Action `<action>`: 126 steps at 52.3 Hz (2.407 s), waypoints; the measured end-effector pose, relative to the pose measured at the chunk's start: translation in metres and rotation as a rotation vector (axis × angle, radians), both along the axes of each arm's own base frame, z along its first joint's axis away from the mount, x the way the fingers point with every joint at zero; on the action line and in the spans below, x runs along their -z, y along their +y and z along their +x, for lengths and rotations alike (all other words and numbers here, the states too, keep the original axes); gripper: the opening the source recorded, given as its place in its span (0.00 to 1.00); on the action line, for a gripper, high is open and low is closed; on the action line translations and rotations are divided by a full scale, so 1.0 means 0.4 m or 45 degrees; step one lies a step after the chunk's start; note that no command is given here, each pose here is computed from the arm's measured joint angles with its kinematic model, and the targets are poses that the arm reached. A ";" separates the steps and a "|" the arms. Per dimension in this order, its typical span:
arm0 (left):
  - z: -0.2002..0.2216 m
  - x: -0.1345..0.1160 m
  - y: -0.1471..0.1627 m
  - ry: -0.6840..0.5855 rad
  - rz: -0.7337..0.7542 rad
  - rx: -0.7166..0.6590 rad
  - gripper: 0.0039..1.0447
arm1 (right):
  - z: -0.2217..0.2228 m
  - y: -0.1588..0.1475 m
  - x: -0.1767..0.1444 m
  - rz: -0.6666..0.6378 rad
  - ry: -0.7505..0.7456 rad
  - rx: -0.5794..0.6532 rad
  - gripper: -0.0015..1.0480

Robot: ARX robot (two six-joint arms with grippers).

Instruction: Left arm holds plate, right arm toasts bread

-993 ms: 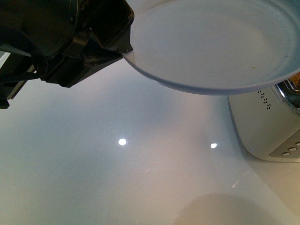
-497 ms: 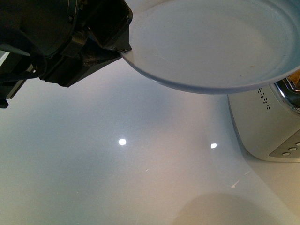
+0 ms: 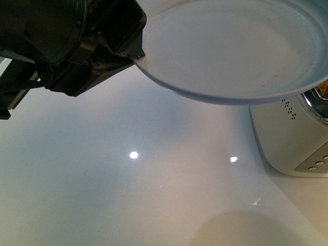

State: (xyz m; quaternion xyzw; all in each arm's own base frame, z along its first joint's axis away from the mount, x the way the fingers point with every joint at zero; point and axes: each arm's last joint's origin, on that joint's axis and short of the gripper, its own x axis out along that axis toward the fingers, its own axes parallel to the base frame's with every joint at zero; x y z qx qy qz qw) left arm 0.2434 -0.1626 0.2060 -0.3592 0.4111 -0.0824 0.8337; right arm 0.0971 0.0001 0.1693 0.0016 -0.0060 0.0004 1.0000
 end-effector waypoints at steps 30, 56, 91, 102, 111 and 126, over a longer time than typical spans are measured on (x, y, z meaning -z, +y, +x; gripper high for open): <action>0.000 0.000 0.000 0.000 0.000 -0.001 0.03 | 0.000 0.000 0.000 0.000 -0.002 0.000 0.93; 0.005 -0.006 0.012 -0.059 0.124 -0.412 0.03 | 0.000 0.000 0.000 0.000 -0.002 -0.001 0.91; 0.091 0.110 0.469 0.036 0.278 -0.590 0.03 | 0.000 0.000 0.000 0.000 -0.002 0.000 0.91; 0.067 0.226 0.493 0.122 0.267 -0.573 0.03 | 0.000 0.000 0.000 0.000 -0.002 -0.001 0.91; 0.064 0.299 0.495 0.154 0.244 -0.550 0.03 | 0.000 0.000 0.000 0.000 -0.002 0.000 0.91; 0.063 0.418 0.491 0.207 0.239 -0.477 0.03 | 0.000 0.000 0.000 0.000 -0.002 -0.001 0.91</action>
